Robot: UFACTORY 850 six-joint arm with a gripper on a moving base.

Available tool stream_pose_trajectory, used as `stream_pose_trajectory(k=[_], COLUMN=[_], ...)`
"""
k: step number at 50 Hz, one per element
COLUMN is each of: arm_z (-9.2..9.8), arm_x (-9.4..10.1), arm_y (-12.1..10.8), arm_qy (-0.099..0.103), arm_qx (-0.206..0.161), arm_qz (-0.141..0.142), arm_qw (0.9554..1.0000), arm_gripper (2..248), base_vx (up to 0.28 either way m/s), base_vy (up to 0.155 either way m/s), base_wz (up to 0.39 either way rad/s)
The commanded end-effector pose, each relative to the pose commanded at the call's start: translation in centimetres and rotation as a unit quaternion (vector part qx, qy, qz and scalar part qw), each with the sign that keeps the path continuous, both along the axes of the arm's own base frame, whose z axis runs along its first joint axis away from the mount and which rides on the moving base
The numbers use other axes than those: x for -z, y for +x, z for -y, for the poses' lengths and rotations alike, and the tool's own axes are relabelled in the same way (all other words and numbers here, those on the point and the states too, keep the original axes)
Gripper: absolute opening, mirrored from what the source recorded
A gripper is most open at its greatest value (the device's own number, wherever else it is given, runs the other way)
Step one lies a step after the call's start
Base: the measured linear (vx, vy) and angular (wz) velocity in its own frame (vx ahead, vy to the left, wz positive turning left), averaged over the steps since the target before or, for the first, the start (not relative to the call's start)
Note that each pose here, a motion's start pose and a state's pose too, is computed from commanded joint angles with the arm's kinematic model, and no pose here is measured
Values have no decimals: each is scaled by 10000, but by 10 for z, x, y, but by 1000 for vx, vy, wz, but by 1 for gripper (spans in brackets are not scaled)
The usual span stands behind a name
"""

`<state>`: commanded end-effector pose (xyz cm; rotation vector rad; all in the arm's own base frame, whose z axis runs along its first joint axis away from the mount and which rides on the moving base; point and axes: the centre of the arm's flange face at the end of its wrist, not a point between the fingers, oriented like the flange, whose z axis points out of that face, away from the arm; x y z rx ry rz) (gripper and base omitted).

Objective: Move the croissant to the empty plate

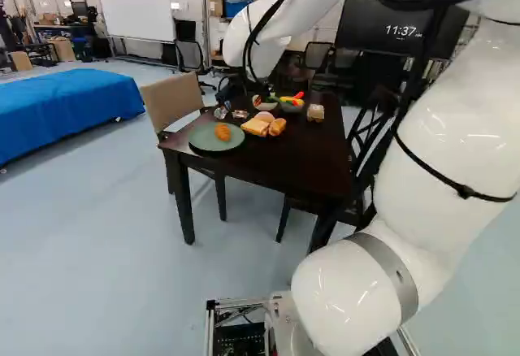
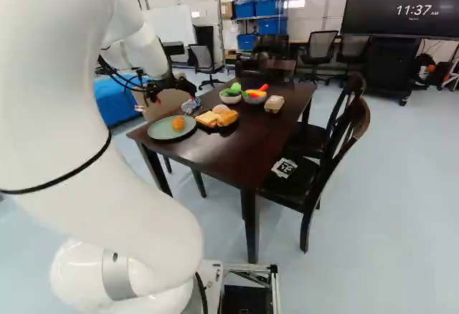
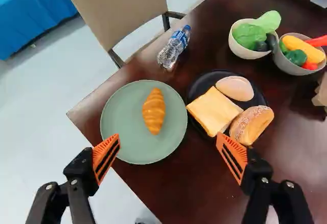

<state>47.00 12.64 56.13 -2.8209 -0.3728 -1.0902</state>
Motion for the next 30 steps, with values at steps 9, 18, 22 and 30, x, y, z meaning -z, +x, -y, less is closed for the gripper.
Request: stream_pose_trajectory(k=[9, 18, 22, 30], arm_z=[8, 17, 22, 31], arm_x=[-7, -6, -5, -4], arm_y=[-21, -39, -47, -62], arm_qy=[20, 23, 25, 30], arm_qx=[24, 74, 102, 166], arm_qz=[77, 90, 98, 119], arm_qw=[10000, 9999, 9999, 9998], arm_gripper=[247, 247, 247, 247], base_vx=[0, 0, 0, 0], base_vy=[0, 0, 0, 0], base_wz=[0, 0, 0, 0])
